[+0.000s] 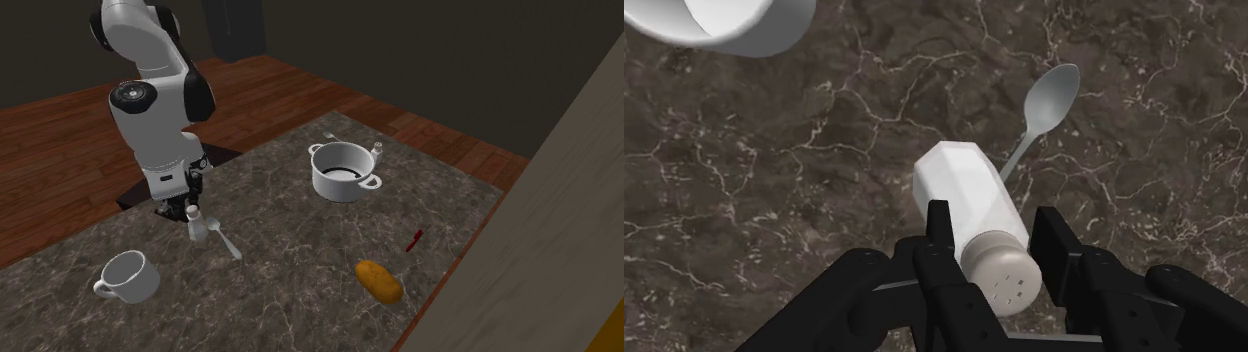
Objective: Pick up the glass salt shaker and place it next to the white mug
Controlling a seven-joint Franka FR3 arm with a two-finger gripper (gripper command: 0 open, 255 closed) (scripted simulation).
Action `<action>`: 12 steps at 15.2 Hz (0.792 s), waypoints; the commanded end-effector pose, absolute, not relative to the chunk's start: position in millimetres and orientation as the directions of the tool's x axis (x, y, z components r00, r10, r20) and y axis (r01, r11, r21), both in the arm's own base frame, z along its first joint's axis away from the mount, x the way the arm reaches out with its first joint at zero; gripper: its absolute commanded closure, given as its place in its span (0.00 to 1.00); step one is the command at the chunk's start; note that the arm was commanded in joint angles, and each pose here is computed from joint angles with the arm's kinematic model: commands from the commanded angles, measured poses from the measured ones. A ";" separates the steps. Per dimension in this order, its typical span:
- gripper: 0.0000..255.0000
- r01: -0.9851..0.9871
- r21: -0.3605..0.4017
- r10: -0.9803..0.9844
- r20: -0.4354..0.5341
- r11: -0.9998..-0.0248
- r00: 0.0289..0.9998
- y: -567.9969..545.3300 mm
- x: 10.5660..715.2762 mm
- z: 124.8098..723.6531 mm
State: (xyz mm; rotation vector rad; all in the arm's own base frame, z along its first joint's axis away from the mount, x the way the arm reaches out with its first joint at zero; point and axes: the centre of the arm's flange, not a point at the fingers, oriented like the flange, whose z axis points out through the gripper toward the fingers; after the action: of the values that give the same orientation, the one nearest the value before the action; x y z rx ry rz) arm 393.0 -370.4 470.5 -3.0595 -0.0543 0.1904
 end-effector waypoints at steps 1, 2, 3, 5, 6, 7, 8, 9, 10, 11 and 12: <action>1.00 0.031 -0.077 0.040 -0.122 -0.997 0.992 -370.5 392.2 459.4; 1.00 0.031 -0.077 0.040 -0.122 -0.997 0.992 -370.5 392.2 454.2; 1.00 0.031 -0.077 0.040 -0.122 -0.997 0.992 -370.5 392.2 448.9; 1.00 0.031 -0.077 0.040 -0.122 -0.997 0.992 -370.5 392.2 438.3; 1.00 0.031 -0.077 0.040 -0.122 -0.997 0.992 -370.5 392.2 433.0; 1.00 0.031 -0.077 0.040 -0.122 -0.997 0.992 -370.5 392.2 427.7; 1.00 0.031 -0.077 0.040 -0.122 -0.997 0.992 -370.5 392.2 422.5; 1.00 0.031 -0.077 0.040 -0.122 -0.997 0.992 -370.5 392.2 417.2; 1.00 0.031 -0.077 0.040 -0.122 -0.997 0.992 -370.5 392.2 411.9; 1.00 0.031 -0.077 0.040 -0.122 -0.997 0.992 -370.5 392.2 406.6; 1.00 0.031 -0.077 0.040 -0.122 -0.997 0.992 -370.5 392.2 401.3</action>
State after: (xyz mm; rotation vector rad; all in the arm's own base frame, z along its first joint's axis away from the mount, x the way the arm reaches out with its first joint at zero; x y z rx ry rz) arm 391.5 -370.4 406.2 -3.0593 -0.0545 0.1908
